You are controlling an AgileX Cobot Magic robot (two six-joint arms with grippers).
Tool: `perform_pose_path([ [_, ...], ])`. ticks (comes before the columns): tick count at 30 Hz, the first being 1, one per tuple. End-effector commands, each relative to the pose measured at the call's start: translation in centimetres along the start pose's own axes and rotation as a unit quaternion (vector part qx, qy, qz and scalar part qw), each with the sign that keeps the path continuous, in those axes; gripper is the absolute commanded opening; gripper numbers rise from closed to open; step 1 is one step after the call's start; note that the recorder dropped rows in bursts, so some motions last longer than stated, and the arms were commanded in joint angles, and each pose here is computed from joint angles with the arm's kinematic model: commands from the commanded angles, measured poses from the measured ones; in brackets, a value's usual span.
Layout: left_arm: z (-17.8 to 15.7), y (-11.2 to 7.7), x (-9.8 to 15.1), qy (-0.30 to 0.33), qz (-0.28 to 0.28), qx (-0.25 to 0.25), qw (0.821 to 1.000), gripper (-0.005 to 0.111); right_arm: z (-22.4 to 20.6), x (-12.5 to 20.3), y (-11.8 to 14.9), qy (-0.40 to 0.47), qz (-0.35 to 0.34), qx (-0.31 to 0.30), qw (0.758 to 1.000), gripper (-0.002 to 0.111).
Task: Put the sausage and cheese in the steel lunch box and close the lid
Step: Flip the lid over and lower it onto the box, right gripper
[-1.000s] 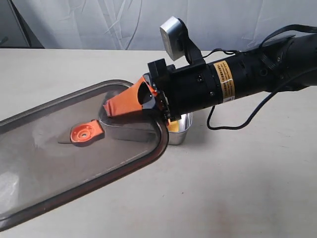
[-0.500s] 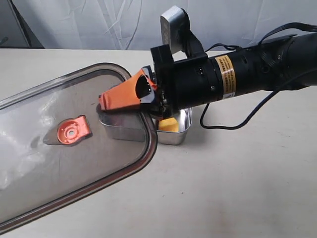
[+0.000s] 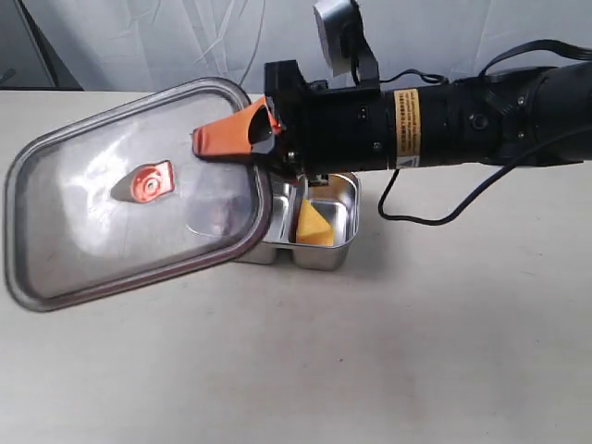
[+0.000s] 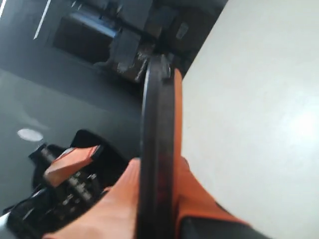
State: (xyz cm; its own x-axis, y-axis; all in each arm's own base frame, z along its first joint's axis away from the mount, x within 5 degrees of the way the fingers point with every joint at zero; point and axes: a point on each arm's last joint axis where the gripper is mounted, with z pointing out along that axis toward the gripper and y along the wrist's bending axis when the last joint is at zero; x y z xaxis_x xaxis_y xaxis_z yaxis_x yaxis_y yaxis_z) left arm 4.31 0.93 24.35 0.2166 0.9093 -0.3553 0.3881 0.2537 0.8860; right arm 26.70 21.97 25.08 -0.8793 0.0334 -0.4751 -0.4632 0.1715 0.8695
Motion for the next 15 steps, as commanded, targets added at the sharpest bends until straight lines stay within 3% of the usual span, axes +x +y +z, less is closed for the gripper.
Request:
perform_pose_path([
  [1,-0.1,0.3,0.2,0.009,-0.033,-0.017,0.999,0.062,-0.7,-1.5,-1.3,-0.081,-0.011,0.114,0.990,-0.001],
  [6,-0.1,0.4,0.3,0.010,-0.035,-0.021,0.999,0.062,-1.6,-3.2,-2.6,-0.187,0.048,0.180,0.965,-0.001],
  [9,-0.1,0.4,0.3,0.010,-0.035,-0.021,0.999,0.062,-2.8,-3.4,-4.8,-0.235,0.107,0.288,0.922,-0.001],
  [10,-0.1,0.4,0.3,0.010,-0.035,-0.021,0.999,0.062,-2.9,-3.3,-5.2,-0.231,0.107,0.302,0.919,-0.001],
  [15,-0.1,0.4,0.3,0.010,-0.037,-0.021,0.999,0.062,-1.9,-2.7,-6.4,-0.208,0.142,0.278,0.927,-0.001],
])
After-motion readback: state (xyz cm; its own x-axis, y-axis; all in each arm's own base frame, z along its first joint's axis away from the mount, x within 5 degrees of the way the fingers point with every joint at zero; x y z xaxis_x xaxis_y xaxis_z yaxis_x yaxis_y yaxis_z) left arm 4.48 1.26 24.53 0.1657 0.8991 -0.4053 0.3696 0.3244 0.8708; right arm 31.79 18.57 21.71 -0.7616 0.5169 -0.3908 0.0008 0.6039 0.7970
